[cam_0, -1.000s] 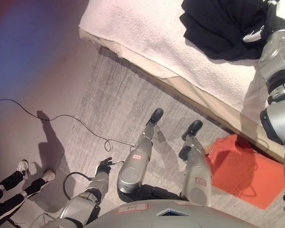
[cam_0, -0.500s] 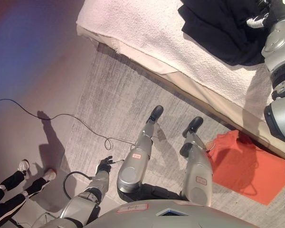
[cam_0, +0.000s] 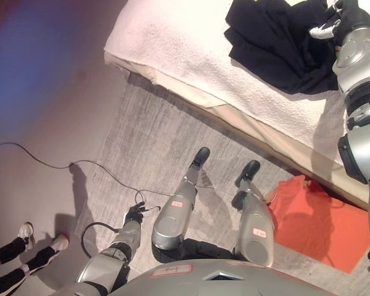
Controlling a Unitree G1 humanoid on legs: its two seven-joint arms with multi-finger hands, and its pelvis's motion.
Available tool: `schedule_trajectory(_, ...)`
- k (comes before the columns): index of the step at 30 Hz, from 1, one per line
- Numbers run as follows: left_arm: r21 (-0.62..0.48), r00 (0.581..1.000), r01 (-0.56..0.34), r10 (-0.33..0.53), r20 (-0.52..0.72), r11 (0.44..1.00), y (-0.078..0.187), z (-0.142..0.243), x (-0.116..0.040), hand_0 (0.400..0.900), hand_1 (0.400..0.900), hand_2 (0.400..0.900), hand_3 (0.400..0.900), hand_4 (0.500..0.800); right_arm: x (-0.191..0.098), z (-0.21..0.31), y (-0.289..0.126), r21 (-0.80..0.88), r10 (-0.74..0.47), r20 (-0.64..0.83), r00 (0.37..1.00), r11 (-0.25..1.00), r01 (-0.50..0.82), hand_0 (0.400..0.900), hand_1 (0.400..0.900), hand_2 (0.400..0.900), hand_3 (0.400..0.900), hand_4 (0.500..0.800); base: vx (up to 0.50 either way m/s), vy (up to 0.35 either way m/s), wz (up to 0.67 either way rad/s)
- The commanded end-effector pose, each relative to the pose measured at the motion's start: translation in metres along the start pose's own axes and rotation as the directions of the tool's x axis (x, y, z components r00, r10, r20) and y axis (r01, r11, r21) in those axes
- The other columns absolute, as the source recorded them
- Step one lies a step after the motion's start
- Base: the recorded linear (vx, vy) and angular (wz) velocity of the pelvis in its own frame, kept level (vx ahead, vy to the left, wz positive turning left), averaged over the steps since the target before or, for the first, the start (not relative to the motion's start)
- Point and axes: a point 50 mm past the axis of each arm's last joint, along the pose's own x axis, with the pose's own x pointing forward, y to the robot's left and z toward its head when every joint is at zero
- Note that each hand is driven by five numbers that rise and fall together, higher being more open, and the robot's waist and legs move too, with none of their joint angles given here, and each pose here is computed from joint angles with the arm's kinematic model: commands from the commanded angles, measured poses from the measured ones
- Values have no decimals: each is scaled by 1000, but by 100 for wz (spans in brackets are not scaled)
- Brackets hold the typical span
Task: Put the clothes on the bed into the basket.
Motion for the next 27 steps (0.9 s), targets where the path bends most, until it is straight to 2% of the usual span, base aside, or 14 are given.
schedule_trajectory(1,34,972,-147,150,-179,989,45,-48,-5,900,900,900,900,800,0,1,-2,-54,-39,53,998,998,42,400,400,400,400,500,75,81,-44)
schedule_trajectory(9,20,962,-161,162,-222,987,50,-55,-6,900,900,900,900,800,-4,-29,11,-79,8,7,1000,997,-8,400,400,400,400,500,63,59,-56)
schedule_trajectory(16,20,947,-165,164,-275,986,55,-65,-9,900,900,900,900,800,-8,-66,3,-104,10,-46,999,994,-15,400,400,400,400,500,53,38,-49)
schedule_trajectory(23,47,938,-145,152,-313,988,56,-76,-12,900,900,900,900,800,-20,-99,8,-108,43,-56,997,993,-49,400,400,400,400,500,40,32,-58)
schedule_trajectory(27,63,941,-123,137,-310,990,53,-74,-12,900,900,900,900,800,-29,-121,0,-115,28,-69,997,993,-36,400,400,400,400,500,23,13,-29)
